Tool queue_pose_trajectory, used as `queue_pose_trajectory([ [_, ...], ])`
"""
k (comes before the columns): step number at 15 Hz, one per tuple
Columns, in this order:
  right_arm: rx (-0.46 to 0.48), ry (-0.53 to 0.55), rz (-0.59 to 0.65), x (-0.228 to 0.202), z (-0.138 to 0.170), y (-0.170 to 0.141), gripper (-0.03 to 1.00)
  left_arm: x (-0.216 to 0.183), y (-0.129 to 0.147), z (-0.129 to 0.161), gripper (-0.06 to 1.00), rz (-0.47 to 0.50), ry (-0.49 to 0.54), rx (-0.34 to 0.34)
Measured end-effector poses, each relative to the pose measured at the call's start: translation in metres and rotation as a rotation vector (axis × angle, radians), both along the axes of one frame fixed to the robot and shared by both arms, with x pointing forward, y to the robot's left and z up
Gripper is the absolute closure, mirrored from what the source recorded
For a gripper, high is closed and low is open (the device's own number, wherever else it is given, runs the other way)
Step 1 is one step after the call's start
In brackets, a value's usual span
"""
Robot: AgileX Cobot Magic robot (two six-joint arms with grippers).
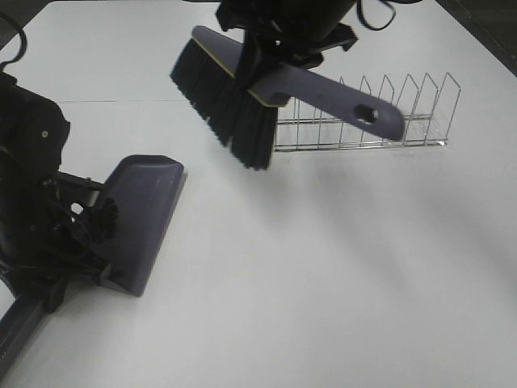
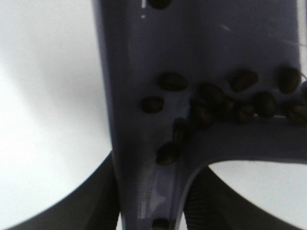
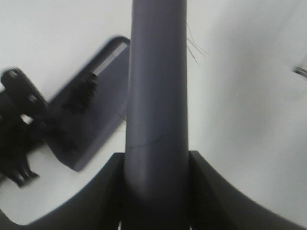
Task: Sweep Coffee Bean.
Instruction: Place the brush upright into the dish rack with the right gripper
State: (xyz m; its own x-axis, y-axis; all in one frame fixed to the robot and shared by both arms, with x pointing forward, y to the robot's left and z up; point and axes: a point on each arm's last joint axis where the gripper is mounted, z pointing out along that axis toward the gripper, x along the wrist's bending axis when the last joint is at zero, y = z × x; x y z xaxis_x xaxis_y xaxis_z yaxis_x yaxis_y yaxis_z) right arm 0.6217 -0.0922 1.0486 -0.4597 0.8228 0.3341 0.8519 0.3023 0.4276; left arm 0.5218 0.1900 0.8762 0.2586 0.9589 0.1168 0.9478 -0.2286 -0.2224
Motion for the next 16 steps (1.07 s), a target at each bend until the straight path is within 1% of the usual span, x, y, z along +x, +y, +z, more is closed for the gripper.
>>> queue_pose_trajectory([
  [2,-0.200,0.011,0.003,-0.011,0.010,-0.026,0.66,0.012,0.021,0.006,0.61,0.092,-0.020,-0.027],
  [3,-0.282,0.010,-0.015,-0.019,0.015,-0.038,0.66,0.017,0.031,0.007,0.61,0.128,-0.024,-0.039],
  [4,-0.355,0.007,-0.044,-0.027,0.016,-0.051,0.66,0.022,0.039,0.008,0.61,0.156,-0.029,-0.054],
  [5,-0.389,0.014,-0.075,-0.035,0.017,-0.063,0.66,0.025,0.045,0.010,0.61,0.179,-0.033,-0.074],
  [6,-0.405,0.020,-0.090,-0.039,0.016,-0.071,0.66,0.026,0.047,0.010,0.61,0.184,-0.033,-0.085],
  [7,-0.415,0.045,-0.126,-0.047,0.014,-0.086,0.66,0.027,0.049,0.010,0.61,0.185,-0.035,-0.103],
  [8,-0.431,0.091,-0.161,-0.054,0.005,-0.101,0.66,0.028,0.049,0.010,0.61,0.181,-0.035,-0.124],
  [9,-0.443,0.139,-0.203,-0.059,-0.005,-0.116,0.66,0.028,0.047,0.010,0.61,0.169,-0.037,-0.145],
  [10,-0.447,0.205,-0.305,-0.062,-0.028,-0.149,0.66,0.033,0.043,0.012,0.61,0.153,-0.051,-0.186],
  [11,-0.427,0.223,-0.364,-0.062,-0.038,-0.163,0.66,0.035,0.042,0.014,0.61,0.154,-0.062,-0.197],
  [12,-0.408,0.226,-0.397,-0.062,-0.043,-0.170,0.66,0.037,0.041,0.016,0.61,0.154,-0.069,-0.200],
  [14,-0.329,0.210,-0.523,-0.058,-0.051,-0.190,0.66,0.043,0.040,0.020,0.61,0.155,-0.091,-0.208],
  [16,-0.308,0.164,-0.554,-0.051,-0.053,-0.194,0.66,0.043,0.039,0.020,0.61,0.164,-0.095,-0.218],
])
